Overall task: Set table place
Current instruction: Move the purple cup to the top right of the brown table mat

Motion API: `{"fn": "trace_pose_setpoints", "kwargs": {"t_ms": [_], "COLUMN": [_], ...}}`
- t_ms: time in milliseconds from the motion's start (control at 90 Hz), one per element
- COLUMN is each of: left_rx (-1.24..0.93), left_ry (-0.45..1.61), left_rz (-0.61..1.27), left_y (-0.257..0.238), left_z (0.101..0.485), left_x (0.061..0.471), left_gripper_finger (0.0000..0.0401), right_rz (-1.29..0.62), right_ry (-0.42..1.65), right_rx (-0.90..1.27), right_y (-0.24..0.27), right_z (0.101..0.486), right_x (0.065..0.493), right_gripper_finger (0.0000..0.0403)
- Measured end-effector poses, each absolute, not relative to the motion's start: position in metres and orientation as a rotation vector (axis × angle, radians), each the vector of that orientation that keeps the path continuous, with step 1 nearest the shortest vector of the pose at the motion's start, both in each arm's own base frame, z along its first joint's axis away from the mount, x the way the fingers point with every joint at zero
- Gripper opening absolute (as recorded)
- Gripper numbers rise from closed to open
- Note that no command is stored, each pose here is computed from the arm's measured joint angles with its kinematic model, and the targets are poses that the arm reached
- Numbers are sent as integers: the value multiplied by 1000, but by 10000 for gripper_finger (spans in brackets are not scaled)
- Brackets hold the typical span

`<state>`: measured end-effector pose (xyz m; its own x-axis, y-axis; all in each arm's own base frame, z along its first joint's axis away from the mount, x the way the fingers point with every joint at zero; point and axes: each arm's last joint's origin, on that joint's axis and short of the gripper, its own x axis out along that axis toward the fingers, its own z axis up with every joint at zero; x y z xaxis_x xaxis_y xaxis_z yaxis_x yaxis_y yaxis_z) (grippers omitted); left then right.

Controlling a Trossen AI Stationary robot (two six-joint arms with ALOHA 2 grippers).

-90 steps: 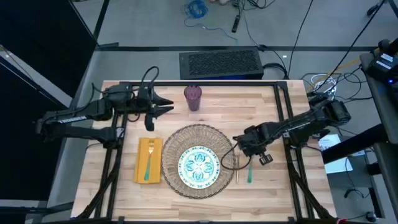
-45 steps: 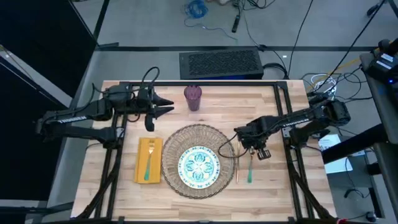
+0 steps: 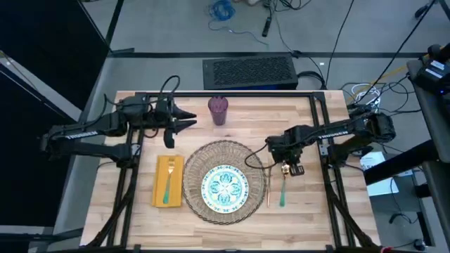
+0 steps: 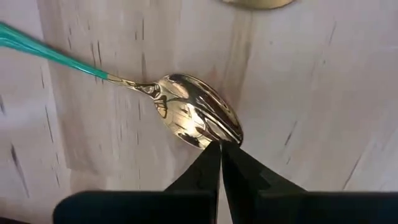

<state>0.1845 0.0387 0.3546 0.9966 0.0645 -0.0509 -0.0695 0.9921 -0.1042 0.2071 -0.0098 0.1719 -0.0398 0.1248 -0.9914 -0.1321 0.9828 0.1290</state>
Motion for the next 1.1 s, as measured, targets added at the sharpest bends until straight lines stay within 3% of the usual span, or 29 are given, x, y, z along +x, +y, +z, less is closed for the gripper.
{"fn": "trace_pose_setpoints", "kwargs": {"t_ms": [289, 467, 689, 911, 1100], "left_rx": [-102, -100, -79, -58, -71], "left_ry": [47, 47, 72, 71, 58], "left_rz": [67, 67, 49, 31, 14], "left_y": [39, 39, 37, 35, 31], "left_z": [355, 355, 353, 355, 358], "left_x": [184, 184, 180, 174, 167], "left_gripper_finger": [88, 88, 88, 88, 88], "right_rz": [167, -132, -454, -642, -755], "right_ry": [1527, 1443, 1455, 1272, 1265], "right_rx": [-46, 237, 350, 590, 647], "right_y": [-14, -20, -13, 1, 12], "right_z": [195, 219, 238, 202, 170], "right_x": [213, 223, 178, 155, 140], "right_gripper_finger": [0, 0, 0, 0, 0]}}
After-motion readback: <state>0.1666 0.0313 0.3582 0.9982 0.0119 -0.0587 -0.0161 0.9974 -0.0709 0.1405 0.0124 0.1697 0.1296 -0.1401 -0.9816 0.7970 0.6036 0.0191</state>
